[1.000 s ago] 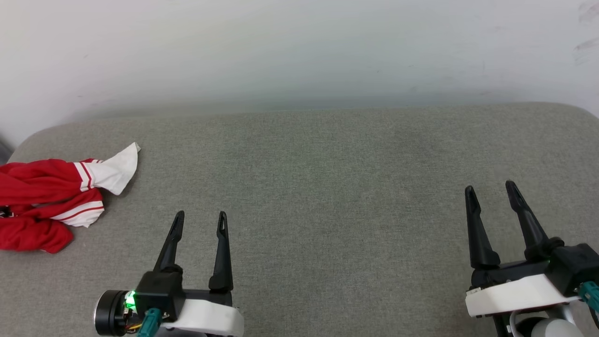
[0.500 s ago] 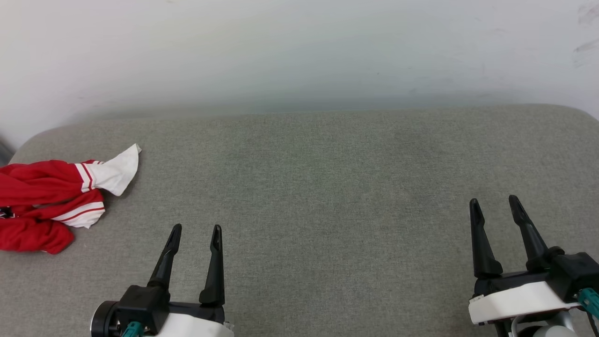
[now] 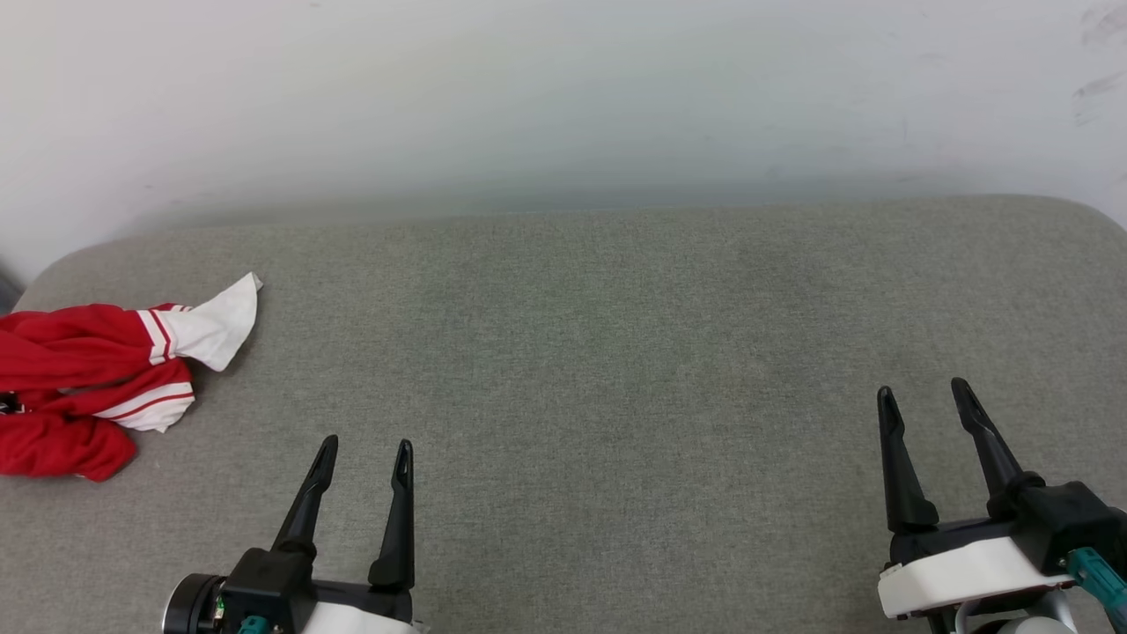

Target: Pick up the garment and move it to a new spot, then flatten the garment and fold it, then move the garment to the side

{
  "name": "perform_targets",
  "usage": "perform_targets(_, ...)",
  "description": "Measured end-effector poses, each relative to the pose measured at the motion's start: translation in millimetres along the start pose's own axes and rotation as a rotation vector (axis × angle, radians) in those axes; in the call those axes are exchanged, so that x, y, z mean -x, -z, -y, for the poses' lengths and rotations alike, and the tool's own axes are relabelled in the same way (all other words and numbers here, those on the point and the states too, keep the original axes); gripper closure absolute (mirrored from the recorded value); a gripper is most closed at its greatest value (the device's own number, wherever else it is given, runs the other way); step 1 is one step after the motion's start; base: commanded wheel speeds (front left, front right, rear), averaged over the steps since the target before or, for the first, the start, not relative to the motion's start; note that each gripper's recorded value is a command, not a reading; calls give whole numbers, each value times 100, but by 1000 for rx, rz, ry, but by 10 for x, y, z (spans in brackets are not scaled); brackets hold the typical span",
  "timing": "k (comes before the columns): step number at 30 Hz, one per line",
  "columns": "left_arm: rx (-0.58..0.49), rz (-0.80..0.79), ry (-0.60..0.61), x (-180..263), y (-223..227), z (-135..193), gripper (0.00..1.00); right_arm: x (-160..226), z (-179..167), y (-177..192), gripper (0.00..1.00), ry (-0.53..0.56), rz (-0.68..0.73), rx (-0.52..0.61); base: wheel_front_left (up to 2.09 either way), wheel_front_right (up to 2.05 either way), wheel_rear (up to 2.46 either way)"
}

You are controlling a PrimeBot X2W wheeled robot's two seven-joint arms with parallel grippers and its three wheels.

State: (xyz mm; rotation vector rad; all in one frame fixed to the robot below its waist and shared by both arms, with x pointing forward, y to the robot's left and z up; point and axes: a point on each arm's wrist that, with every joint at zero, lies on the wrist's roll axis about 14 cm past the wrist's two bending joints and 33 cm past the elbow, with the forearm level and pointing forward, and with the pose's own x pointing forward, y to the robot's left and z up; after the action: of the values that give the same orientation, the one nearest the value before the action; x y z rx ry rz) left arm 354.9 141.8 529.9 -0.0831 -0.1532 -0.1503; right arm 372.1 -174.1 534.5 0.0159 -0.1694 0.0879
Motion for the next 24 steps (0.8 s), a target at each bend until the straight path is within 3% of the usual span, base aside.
perform_targets(10,-11,9,-21,72,-37,-89,0,-40,-130,-5,0,-39,4,-8,0,0,0)
perform_targets(24,-57,20,-195,501,-143,-538,0,-199,-765,35,0,-223,-1,-64,0,0,0)
